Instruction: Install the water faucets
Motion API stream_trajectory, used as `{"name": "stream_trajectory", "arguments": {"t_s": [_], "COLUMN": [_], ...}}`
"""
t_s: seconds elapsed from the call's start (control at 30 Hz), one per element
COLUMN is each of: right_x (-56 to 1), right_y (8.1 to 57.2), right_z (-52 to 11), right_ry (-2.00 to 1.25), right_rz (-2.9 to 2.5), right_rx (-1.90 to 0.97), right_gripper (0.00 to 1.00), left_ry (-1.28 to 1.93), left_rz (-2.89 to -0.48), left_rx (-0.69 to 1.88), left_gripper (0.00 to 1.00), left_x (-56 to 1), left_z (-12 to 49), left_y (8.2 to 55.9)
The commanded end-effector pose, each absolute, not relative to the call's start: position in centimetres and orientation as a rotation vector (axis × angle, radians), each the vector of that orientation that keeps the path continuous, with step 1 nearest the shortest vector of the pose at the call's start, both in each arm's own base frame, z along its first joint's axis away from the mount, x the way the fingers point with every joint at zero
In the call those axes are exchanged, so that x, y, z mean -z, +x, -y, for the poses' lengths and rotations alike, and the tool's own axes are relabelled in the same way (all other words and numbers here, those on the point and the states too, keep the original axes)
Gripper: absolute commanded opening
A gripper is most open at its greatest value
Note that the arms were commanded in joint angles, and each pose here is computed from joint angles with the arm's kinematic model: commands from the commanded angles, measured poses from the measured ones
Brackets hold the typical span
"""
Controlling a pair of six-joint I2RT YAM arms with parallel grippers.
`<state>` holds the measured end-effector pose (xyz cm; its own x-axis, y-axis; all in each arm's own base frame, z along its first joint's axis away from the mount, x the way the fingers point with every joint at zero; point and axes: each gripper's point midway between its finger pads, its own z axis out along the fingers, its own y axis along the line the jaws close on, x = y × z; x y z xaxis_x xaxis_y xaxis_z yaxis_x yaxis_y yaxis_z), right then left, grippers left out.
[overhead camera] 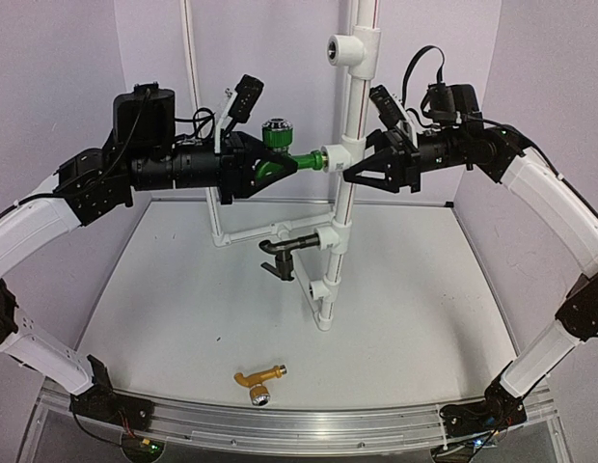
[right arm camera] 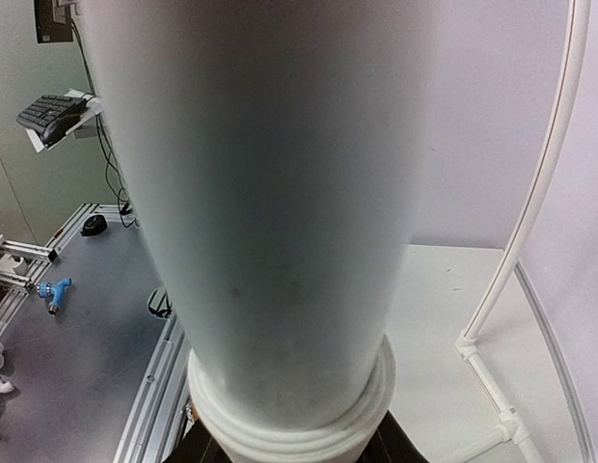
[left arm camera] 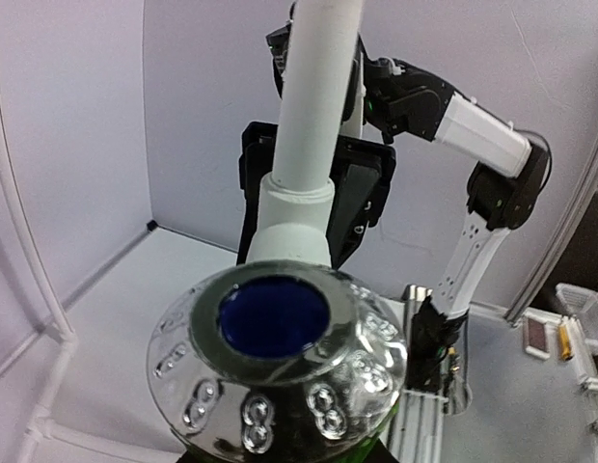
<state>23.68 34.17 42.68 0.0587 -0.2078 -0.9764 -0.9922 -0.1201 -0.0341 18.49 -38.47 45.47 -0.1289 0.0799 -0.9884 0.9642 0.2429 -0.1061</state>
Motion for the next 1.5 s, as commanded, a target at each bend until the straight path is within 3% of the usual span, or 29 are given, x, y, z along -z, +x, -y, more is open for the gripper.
{"name": "stream_trajectory", "arguments": {"t_s": [0.0,0.33,0.5,0.7,0.77,0.9,1.0,1.17,1.27,1.47], "right_x": [-42.4,-42.0,-41.6,-41.5,-41.6,-41.7,-41.8,-41.7,-41.5,-41.0], "right_y": [22.2,22.1,22.1,22.4,22.5,22.6,22.7,23.1,23.7,25.0], "right_z": [-36.0,-35.9,-35.9,-36.1,-36.1,-36.2,-36.3,-36.3,-36.3,-36.5], "right_ry": [-1.504,-1.505,-1.506,-1.502,-1.500,-1.494,-1.490,-1.479,-1.460,-1.423], "right_rz": [-1.243,-1.257,-1.267,-1.276,-1.276,-1.282,-1.287,-1.300,-1.330,-1.378], "right_rx": [-1.242,-1.250,-1.245,-1.246,-1.247,-1.254,-1.253,-1.232,-1.205,-1.179], "right_gripper": [0.00,0.00,0.00,0.00,0.00,0.00,0.00,0.00,0.00,0.00], "left_ry": [1.328,1.634,1.657,1.645,1.643,1.630,1.601,1.524,1.463,1.344], "left_rz": [-1.286,-0.922,-0.723,-0.430,-0.390,-0.395,-0.413,-0.516,-0.657,-0.999], "left_rx": [0.787,0.146,-0.122,-0.485,-0.537,-0.535,-0.521,-0.434,-0.267,0.155], "left_gripper": [0.00,0.00,0.01,0.13,0.23,0.40,0.67,0.89,0.99,1.00], "left_x": [-41.4,-35.5,-35.6,-35.8,-36.0,-36.6,-37.5,-39.1,-40.3,-41.2], "left_z": [41.0,42.8,42.0,40.9,40.7,40.4,39.9,38.5,37.4,35.0], "left_y": [16.9,17.1,17.5,18.4,18.5,18.4,18.3,17.9,16.8,14.9]}}
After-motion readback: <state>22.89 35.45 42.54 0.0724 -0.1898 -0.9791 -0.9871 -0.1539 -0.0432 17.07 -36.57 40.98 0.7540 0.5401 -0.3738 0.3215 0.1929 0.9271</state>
